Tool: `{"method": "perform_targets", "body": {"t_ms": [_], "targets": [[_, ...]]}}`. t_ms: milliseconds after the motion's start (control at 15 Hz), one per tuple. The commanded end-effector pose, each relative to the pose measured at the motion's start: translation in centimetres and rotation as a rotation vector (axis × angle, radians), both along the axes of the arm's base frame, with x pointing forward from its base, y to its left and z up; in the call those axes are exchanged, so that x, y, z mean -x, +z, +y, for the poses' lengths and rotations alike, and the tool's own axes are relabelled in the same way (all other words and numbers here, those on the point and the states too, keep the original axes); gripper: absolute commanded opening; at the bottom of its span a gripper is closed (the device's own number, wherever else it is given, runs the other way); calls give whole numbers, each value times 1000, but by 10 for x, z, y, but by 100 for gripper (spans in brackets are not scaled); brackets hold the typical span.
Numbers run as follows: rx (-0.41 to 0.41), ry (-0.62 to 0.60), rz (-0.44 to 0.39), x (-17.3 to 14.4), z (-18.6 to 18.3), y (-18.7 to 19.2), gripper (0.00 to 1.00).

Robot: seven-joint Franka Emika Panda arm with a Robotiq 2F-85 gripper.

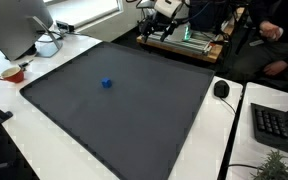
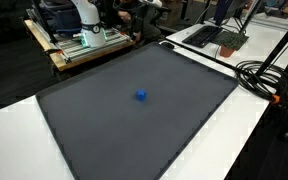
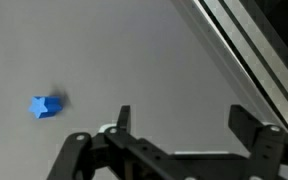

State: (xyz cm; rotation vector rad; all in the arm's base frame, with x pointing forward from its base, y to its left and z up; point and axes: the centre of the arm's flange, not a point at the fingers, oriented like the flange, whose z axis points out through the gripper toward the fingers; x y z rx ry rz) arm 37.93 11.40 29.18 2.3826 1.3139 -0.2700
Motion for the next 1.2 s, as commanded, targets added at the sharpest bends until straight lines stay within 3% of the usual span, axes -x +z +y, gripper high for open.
{"method": "perform_targets", "body": {"t_ms": [0, 467, 533, 800, 867, 1133], "targets": [[129, 151, 48, -19, 16, -26, 100], [360, 429, 107, -44, 24, -59, 100], [289, 359, 95, -29, 17, -52, 100], [326, 400, 107, -37, 22, -58, 100], [448, 485, 115, -38, 24, -67, 100], [559, 649, 154, -46, 20, -98, 100]]}}
